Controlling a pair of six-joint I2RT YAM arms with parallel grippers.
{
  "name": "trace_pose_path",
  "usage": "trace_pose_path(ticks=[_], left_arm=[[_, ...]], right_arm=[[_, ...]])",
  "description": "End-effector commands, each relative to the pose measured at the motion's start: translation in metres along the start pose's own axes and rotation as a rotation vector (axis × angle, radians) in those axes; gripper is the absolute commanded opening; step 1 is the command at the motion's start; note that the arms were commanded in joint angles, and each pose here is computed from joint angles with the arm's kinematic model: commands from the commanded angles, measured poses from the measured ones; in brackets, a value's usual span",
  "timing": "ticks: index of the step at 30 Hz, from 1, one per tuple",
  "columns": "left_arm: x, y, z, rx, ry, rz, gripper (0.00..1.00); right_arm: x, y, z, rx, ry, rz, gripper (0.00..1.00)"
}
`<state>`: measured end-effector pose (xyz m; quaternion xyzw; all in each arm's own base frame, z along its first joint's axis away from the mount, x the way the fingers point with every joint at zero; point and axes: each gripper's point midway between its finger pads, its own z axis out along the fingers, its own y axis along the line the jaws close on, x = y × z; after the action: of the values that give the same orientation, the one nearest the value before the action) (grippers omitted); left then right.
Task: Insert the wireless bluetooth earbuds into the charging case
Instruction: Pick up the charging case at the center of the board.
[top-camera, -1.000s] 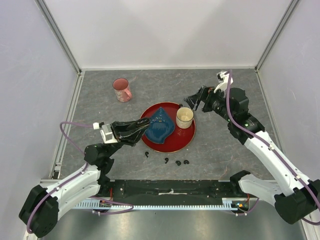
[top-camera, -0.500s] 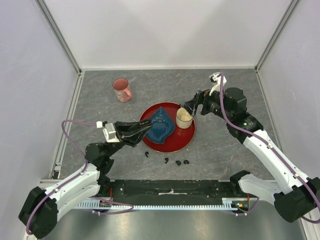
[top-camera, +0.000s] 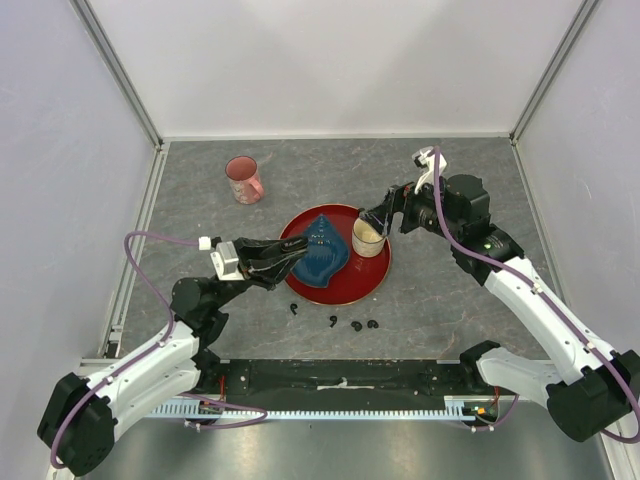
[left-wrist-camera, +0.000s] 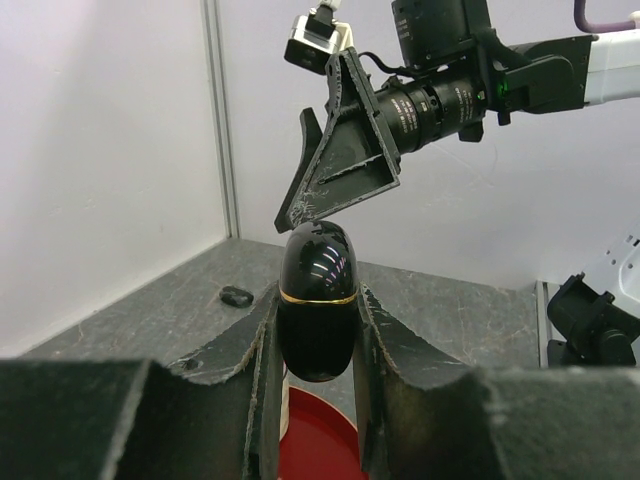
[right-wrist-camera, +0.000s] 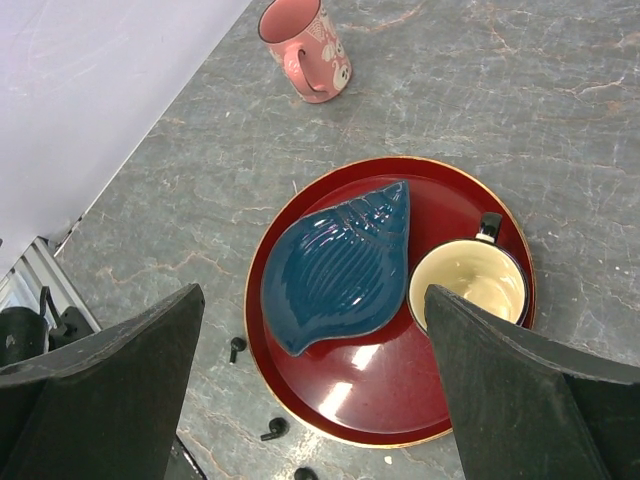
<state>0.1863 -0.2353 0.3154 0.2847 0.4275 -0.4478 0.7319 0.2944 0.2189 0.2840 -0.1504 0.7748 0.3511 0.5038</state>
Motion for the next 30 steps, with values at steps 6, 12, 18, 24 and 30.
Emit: trace_pose_path(ticks=[6, 12, 18, 24, 30], left_arm=[[-0.014, -0.004, 0.008, 0.043, -0.025, 0.076, 0.02], [-0.012, -0.004, 0.009, 0.048, -0.017, 0.080, 0.02], [-0.016, -0.010, 0.006, 0.068, -0.032, 0.078, 0.02], [-0.011, -0.013, 0.001, 0.079, -0.018, 0.086, 0.02], [-0.006, -0.019, 0.002, 0.121, 0.001, 0.075, 0.02]], right_arm=[[-0.021, 0.010, -0.001, -0.042, -0.046, -0.049, 0.98], [-0.016, 0.014, -0.002, -0.072, -0.029, -0.057, 0.98], [-0.017, 0.023, -0.008, -0.108, -0.035, -0.051, 0.98], [-0.017, 0.042, -0.014, -0.194, -0.025, 0.002, 0.98], [-0.009, 0.050, -0.019, -0.240, -0.009, 0.013, 0.98]])
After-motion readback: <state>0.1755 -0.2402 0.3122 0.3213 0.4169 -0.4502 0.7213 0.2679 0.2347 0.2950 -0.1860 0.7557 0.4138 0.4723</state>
